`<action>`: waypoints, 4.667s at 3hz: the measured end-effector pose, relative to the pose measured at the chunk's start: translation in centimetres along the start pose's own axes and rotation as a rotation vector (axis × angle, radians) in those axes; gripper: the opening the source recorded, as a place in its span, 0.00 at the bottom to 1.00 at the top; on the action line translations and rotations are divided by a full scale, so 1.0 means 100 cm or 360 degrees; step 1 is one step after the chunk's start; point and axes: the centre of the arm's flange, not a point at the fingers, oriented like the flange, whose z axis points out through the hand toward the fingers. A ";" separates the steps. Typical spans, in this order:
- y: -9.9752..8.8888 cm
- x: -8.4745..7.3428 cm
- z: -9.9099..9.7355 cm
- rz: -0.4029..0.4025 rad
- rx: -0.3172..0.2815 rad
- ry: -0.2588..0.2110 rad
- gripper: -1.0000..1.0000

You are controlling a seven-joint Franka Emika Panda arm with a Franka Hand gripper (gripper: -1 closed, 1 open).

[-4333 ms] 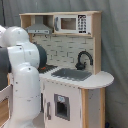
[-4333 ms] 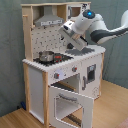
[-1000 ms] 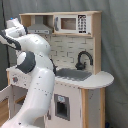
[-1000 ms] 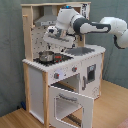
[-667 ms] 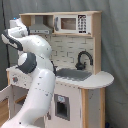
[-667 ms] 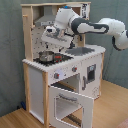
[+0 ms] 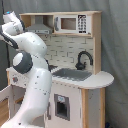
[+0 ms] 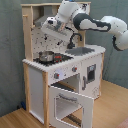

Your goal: Play with the kitchen

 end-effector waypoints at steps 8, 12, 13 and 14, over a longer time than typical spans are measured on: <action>0.009 -0.041 0.126 0.0543 0.0238 -0.0490 0.00; 0.029 -0.109 0.072 0.0741 0.0337 -0.0821 0.00; 0.030 -0.127 0.059 0.0819 0.0384 -0.0903 0.00; 0.025 -0.135 0.044 0.0874 0.0418 -0.0966 0.00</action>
